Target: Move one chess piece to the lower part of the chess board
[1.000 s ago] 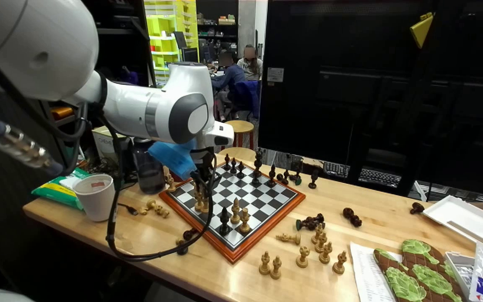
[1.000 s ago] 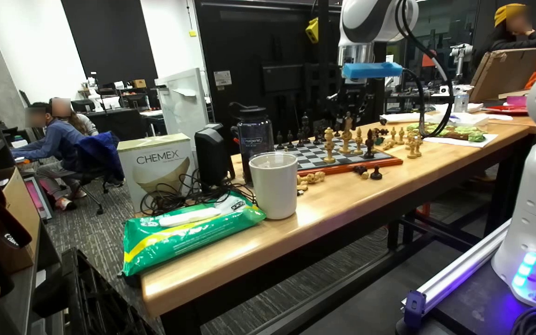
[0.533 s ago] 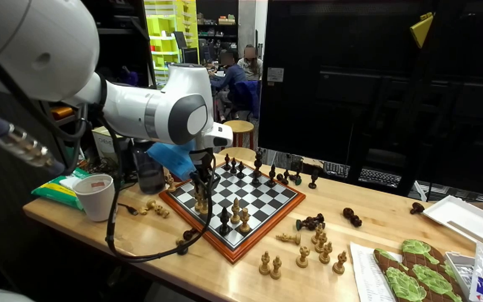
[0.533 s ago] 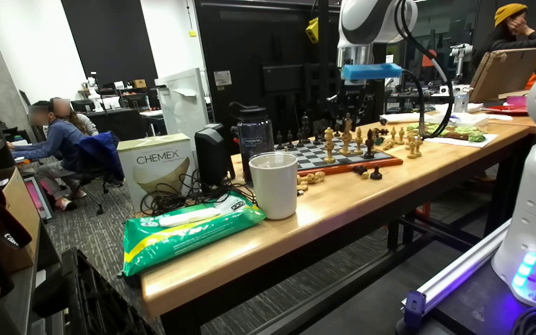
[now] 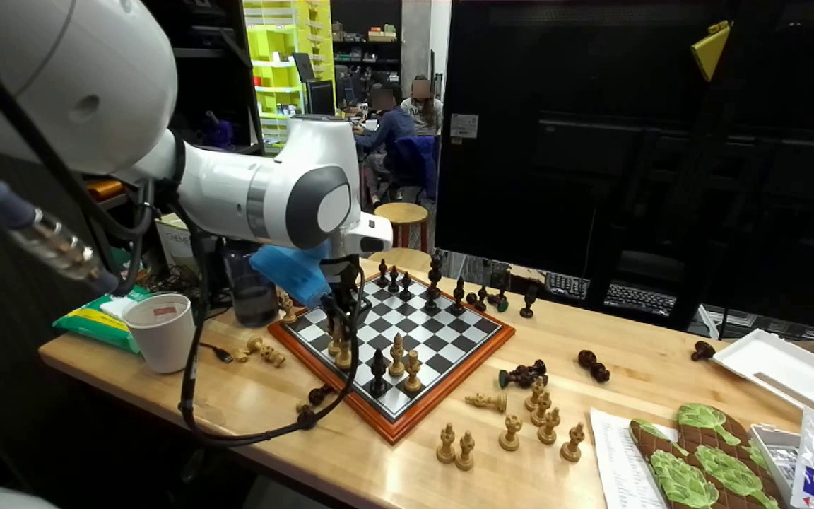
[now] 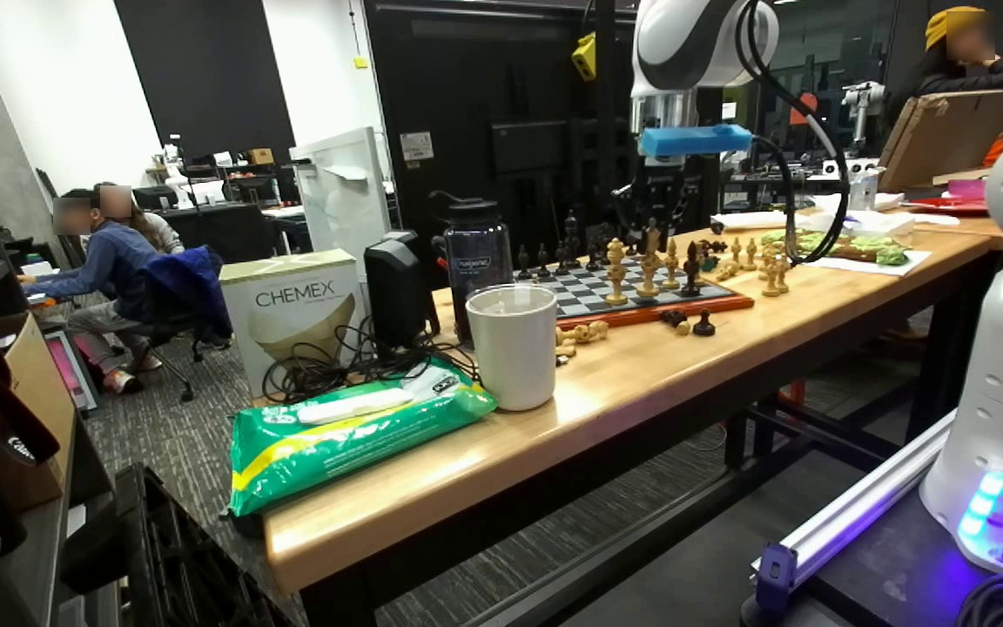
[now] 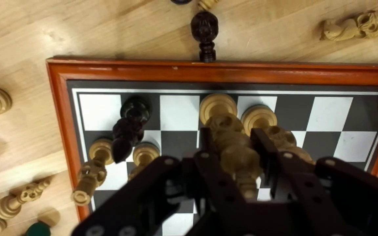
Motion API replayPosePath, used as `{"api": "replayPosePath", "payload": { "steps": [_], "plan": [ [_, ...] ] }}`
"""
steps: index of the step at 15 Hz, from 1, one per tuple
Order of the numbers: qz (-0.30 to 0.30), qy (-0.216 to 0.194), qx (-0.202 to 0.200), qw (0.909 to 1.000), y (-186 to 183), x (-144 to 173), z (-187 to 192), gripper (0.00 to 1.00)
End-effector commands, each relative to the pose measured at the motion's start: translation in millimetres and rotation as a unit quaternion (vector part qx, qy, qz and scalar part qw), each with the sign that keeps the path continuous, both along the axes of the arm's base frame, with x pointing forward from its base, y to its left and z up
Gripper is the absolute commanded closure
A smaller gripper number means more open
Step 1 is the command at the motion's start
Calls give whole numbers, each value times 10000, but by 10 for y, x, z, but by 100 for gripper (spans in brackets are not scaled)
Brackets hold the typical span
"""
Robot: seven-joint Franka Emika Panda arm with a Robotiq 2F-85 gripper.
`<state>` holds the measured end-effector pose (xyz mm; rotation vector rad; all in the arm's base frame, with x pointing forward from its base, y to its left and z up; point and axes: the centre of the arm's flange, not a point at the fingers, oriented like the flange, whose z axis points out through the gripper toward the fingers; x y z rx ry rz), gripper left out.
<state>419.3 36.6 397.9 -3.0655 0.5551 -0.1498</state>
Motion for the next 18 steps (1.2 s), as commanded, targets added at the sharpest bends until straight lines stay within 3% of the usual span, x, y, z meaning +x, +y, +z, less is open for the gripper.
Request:
{"api": "replayPosePath", "payload": {
  "steps": [1, 9, 10, 12, 18],
  "plan": [
    [87, -69, 28, 9999, -17, 34, -35, 92],
    [188, 5, 37, 9998, -41, 140, -92, 92],
    [193, 19, 33, 9998, -43, 148, -97, 43],
    [203, 16, 30, 9998, -43, 168, -84, 39],
    [240, 7, -9, 9997, -40, 227, -31, 1]
  ]
}}
